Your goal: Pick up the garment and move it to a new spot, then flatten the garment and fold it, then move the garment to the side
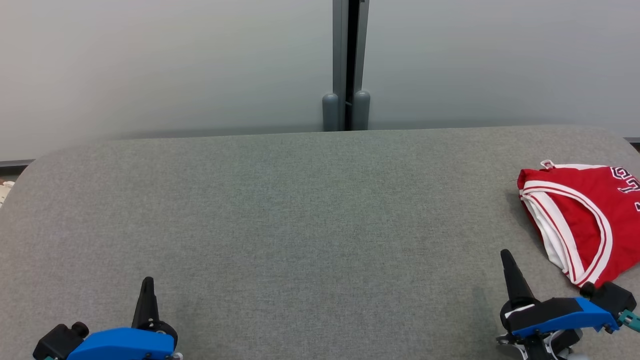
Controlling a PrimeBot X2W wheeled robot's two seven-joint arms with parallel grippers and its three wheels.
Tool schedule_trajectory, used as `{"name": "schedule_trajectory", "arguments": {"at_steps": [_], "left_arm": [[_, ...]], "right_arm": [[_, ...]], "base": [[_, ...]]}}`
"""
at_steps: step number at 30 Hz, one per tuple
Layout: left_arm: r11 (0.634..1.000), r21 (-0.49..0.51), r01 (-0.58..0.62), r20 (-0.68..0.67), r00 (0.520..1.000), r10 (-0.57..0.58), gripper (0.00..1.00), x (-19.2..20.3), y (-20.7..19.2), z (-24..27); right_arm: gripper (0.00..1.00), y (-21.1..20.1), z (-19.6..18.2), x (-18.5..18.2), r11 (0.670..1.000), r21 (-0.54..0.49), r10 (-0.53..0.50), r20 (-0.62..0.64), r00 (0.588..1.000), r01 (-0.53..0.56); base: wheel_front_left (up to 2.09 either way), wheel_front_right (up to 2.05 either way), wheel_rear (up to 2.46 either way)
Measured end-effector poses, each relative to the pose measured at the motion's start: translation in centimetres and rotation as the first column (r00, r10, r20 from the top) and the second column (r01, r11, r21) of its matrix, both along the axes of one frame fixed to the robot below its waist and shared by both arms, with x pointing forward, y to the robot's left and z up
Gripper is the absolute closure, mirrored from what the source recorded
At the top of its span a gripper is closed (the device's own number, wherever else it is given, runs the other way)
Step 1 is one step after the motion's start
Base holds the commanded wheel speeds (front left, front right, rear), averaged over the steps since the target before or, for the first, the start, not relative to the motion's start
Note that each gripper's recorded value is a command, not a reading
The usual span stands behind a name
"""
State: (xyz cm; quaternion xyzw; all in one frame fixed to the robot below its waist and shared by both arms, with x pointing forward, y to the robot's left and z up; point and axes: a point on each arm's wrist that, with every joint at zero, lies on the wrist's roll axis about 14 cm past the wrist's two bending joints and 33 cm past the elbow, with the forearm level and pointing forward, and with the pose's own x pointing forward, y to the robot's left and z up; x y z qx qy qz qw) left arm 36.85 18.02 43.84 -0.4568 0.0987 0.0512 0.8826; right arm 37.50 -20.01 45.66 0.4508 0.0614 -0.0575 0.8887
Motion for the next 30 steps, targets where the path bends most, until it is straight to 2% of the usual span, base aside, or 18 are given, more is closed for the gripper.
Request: {"name": "schedule_trajectory", "arguments": {"at_steps": [14,30], "left_arm": [[0.988,-0.149,-0.027,0.031,0.999,0.032,1.00,0.6,0.4,1.3],[0.955,-0.293,-0.038,0.068,0.996,0.061,1.00,1.1,0.8,2.8]], "right_arm": [[1.00,-0.1,1.1,0.4,0.989,0.151,-0.018,0.033,0.999,0.013],[1.00,-0.2,2.3,0.8,0.954,0.301,-0.037,0.068,0.997,0.015]], "base": [[0.00,0.00,0.00],[0.00,0.00,0.00]]}}
